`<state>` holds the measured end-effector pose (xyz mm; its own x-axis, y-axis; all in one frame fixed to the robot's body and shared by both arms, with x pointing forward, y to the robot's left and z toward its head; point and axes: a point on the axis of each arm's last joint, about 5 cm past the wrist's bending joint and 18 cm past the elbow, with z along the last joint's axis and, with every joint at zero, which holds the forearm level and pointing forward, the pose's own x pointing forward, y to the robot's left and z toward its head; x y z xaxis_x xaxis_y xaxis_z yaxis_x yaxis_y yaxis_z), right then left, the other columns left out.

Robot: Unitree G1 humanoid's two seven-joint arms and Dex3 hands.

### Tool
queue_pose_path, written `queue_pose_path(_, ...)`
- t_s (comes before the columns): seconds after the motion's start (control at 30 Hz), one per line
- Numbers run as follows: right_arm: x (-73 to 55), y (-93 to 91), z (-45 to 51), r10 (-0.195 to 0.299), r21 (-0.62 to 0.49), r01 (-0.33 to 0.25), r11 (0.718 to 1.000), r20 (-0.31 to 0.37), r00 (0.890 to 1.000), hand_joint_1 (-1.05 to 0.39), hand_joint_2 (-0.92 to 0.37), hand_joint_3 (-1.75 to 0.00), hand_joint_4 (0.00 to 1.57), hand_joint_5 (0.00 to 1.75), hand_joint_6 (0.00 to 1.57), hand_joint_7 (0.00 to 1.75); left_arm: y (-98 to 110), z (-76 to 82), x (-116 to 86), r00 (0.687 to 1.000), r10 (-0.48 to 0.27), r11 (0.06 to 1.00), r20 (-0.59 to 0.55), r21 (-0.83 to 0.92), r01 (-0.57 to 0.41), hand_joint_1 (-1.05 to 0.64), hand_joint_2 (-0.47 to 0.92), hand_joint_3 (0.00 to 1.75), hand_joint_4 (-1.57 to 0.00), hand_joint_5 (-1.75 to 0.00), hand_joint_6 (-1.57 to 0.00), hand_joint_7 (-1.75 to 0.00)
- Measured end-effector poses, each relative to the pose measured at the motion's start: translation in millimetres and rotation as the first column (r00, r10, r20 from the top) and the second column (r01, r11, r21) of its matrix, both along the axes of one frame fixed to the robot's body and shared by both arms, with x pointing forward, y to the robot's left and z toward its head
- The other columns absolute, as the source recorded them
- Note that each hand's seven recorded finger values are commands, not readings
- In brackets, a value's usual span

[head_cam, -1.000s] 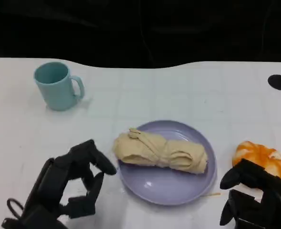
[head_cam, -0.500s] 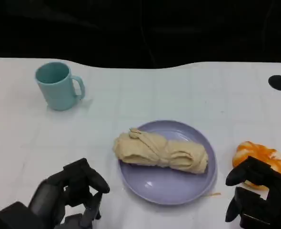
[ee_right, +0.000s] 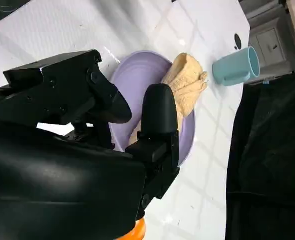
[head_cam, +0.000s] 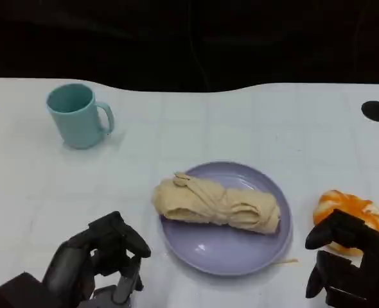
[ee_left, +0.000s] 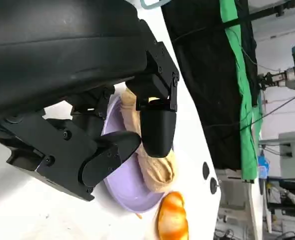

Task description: Grasp the towel on the left side of the plate with the left hand and place it into the plate.

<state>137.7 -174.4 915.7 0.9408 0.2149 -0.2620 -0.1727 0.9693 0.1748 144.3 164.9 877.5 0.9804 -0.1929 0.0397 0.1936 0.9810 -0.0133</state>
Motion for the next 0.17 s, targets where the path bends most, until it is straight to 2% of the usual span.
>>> queue_pose_path(0.17, -0.7, -1.2, 0.1, 0.004, -0.011, -0.004, 1.0, -0.007, 1.0, -0.02, -0.7, -1.11, 0.74, 1.75, 0.51, 1.74, 1.8, 0.3, -0.7, 1.0, 0.003, 1.0, 0.011, 0.003, -0.003, -0.15, 0.53, 1.24, -0.71, -1.74, -0.62, -1.55)
